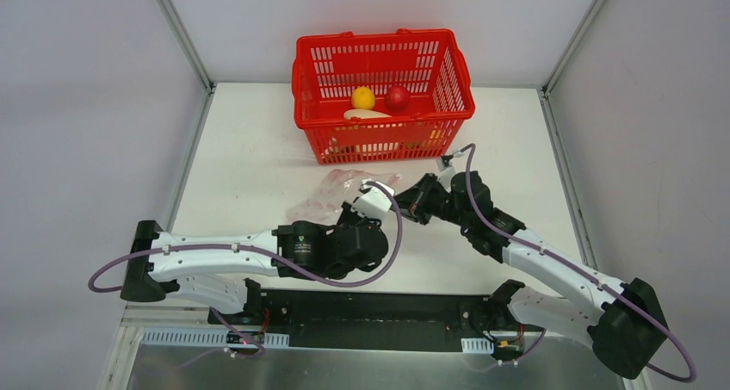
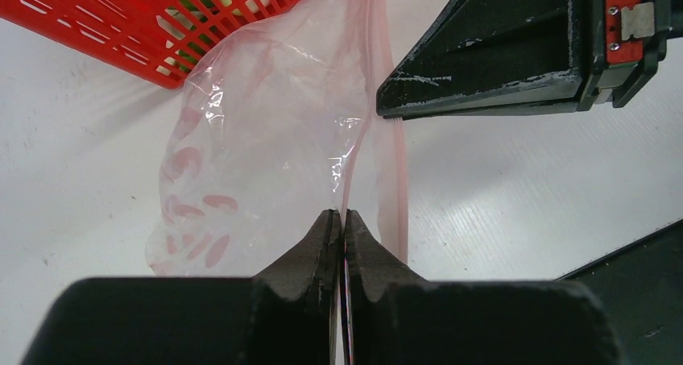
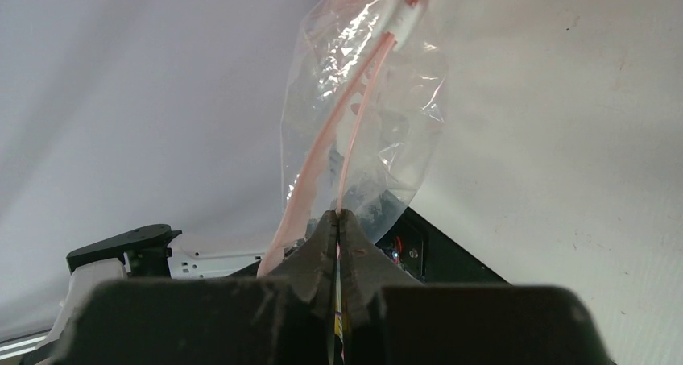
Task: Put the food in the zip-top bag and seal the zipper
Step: Open the zipper of the food storage bag at the center of the board, then move the bin to the center of the board.
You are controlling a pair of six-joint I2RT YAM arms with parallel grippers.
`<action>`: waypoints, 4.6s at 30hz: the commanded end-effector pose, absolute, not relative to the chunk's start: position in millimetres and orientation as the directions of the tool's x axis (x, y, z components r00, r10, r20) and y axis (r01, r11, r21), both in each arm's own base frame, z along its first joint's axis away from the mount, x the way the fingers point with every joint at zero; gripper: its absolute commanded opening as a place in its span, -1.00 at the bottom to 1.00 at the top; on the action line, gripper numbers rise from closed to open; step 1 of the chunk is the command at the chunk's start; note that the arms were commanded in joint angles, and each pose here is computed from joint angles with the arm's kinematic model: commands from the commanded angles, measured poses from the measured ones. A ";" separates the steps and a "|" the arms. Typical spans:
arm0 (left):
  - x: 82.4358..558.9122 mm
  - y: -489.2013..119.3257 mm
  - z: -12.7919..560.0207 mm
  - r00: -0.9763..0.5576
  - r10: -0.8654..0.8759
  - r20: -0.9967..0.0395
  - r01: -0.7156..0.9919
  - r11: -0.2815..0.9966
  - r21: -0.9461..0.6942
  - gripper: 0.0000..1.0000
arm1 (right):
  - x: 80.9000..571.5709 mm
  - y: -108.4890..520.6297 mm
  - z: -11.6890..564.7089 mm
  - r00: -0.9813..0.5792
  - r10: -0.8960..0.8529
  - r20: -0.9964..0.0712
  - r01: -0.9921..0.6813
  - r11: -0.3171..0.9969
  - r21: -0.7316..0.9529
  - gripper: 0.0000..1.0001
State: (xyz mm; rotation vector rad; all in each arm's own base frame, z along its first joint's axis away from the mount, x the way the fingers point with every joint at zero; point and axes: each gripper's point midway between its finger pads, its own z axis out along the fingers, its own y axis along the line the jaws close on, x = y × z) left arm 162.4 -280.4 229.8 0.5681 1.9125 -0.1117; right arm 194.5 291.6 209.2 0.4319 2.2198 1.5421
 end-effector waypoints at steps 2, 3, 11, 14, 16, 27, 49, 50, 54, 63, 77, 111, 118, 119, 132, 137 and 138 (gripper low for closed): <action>161.5 -279.5 241.7 -0.290 0.278 -0.916 0.425 0.895 0.137 -0.71 | 191.6 294.1 221.0 -0.879 0.448 -0.162 -0.015 0.314 0.949 -1.00; 161.7 -280.5 242.3 -0.288 0.285 -0.914 0.426 0.893 0.144 -0.67 | 191.4 293.5 220.7 -0.879 0.449 -0.162 -0.014 0.315 0.949 -1.00; 169.2 -287.4 245.3 -0.273 0.403 -0.874 0.387 0.877 0.283 -0.38 | 184.9 296.4 228.1 -0.887 0.432 -0.163 -0.022 0.312 0.950 -1.00; 171.4 -291.4 248.0 -0.261 0.434 -0.862 0.381 0.867 0.321 -0.34 | 185.0 296.9 227.8 -0.882 0.429 -0.196 -0.046 0.335 0.941 -1.00; 173.5 -290.4 249.2 -0.257 0.456 -0.852 0.368 0.862 0.350 -0.34 | 185.1 296.8 228.1 -0.880 0.430 -0.200 -0.049 0.338 0.940 -1.00; 174.7 -271.0 245.4 -0.266 0.472 -0.840 0.323 0.865 0.384 -0.56 | 186.7 290.2 228.2 -0.863 0.450 -0.229 -0.056 0.365 0.929 -1.00; 181.7 -245.5 254.1 -0.305 0.256 -0.917 0.261 0.949 0.178 -1.00 | 177.5 277.1 180.1 -0.891 0.371 -0.261 -0.023 0.537 0.843 -1.00; 182.2 -238.0 256.9 -0.305 0.229 -0.925 0.246 0.957 0.156 -1.00 | 174.7 274.5 173.2 -0.897 0.358 -0.260 -0.018 0.558 0.830 -1.00; 182.4 -221.9 256.6 -0.303 0.155 -0.940 0.224 0.971 0.088 -1.00 | 167.3 267.9 161.2 -0.906 0.328 -0.268 -0.025 0.589 0.807 -1.00; 178.1 -237.2 244.1 -0.340 0.158 -0.927 0.263 0.962 0.067 -1.00 | 161.9 287.7 200.1 -0.922 0.273 -0.273 -0.118 0.474 0.873 -0.90; 180.4 -207.1 226.8 -0.364 0.092 -0.927 0.192 0.981 0.022 -1.00 | 197.1 255.6 293.5 -0.720 0.344 -0.603 -0.345 0.577 0.741 0.02; 168.5 -151.3 233.3 -0.392 0.133 -0.910 0.188 0.980 0.062 -1.00 | 439.0 143.6 216.0 -0.805 0.230 -0.548 0.020 0.932 0.361 0.59; 168.6 -148.7 238.0 -0.387 0.127 -0.913 0.187 0.981 0.057 -1.00 | 358.0 101.6 203.7 -0.799 0.218 -0.561 0.086 0.964 0.251 0.65; 168.5 -148.5 238.6 -0.388 0.130 -0.913 0.188 0.980 0.059 -1.00 | 349.9 99.1 207.4 -0.789 0.229 -0.571 0.093 0.962 0.257 0.65; 166.5 -150.2 239.6 -0.390 0.140 -0.910 0.218 0.974 0.056 -1.00 | 360.7 129.3 244.0 -0.728 0.128 -0.673 -0.149 0.929 0.338 0.74; 165.3 -155.8 239.3 -0.396 0.163 -0.904 0.245 0.967 0.067 -1.00 | 389.7 146.2 208.7 -0.759 -0.040 -0.649 -0.298 0.909 0.293 0.75; 165.3 -157.1 238.8 -0.397 0.164 -0.903 0.249 0.966 0.066 -1.00 | 395.0 151.0 197.4 -0.767 -0.079 -0.636 -0.331 0.899 0.287 0.75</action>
